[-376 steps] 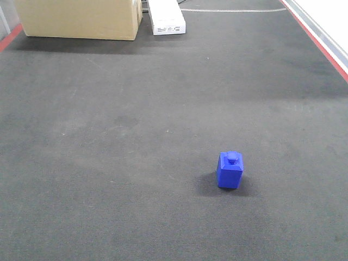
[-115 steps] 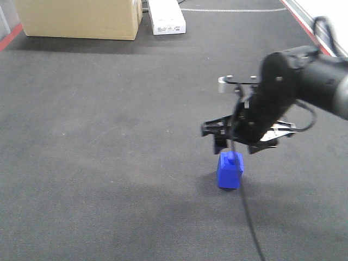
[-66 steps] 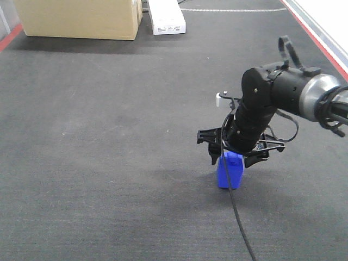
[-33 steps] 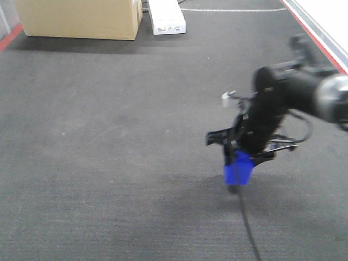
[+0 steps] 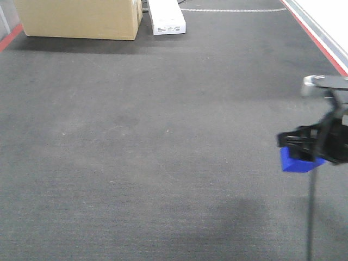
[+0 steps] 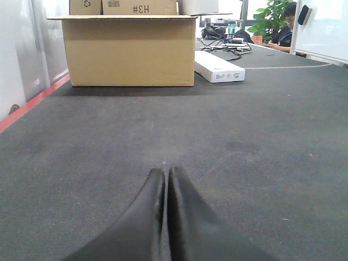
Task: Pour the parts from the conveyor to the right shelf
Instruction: 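Lift the blue block off the conveyor with the right gripper, then drive away from the conveyor holding the block in the right gripper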
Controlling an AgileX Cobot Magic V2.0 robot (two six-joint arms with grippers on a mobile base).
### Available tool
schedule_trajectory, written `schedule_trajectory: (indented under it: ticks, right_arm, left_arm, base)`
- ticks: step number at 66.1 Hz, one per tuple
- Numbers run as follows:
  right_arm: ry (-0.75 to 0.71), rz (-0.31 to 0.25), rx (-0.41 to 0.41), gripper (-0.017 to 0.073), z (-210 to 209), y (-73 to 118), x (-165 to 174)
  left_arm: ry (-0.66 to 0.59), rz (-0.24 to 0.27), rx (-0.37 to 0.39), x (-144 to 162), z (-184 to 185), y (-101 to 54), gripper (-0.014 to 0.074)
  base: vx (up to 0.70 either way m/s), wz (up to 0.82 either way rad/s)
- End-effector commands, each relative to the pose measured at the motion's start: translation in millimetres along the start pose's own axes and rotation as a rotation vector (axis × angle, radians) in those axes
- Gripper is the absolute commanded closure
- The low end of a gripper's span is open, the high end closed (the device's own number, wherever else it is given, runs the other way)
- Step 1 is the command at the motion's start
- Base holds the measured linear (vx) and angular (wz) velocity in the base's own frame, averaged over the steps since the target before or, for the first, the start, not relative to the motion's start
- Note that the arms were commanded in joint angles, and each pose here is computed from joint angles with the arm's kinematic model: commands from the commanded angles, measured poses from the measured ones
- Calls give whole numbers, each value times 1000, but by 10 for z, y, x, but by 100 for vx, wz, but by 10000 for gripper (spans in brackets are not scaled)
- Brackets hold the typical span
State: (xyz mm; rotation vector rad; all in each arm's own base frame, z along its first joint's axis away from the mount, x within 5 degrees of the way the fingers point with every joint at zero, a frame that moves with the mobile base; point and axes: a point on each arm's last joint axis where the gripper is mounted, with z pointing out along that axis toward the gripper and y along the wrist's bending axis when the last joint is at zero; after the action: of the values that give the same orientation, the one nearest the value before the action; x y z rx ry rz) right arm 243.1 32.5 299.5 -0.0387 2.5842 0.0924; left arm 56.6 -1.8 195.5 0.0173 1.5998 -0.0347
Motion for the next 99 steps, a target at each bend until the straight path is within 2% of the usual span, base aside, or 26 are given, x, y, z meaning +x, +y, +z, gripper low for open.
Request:
schedule_trajectory:
  ticks: [1, 30, 37, 54, 60, 99]
  right_arm:
    - [-194, -32, 1, 565, -334, -29, 65]
    - [-626, -82, 6, 564, -1085, -143, 1060]
    - [-744, -98, -7, 564, -1136, -160, 1346]
    - [-999, -94, -22, 564, -1135, -212, 1900]
    - [-1033, -94, -25, 564, -1103, -215, 1938]
    - [-1026, -92, -28, 564, -1094, -210, 1907]
  left_arm:
    - [-111, -14, 2, -141, -26, -2, 600]
    - [-111, -14, 2, -141, -26, -2, 600]
    - [-111, -14, 2, -141, -26, -2, 600]
    - [-111, -14, 2, -141, -26, -2, 600]
    - [-109, -14, 2, -139, -24, -2, 600]
    - [-110, -14, 2, -144, -25, -3, 600]
  base:
    - [0, 0]
    - [0, 0]
    - [0, 0]
    - [0, 0]
    - [0, 0]
    - [0, 0]
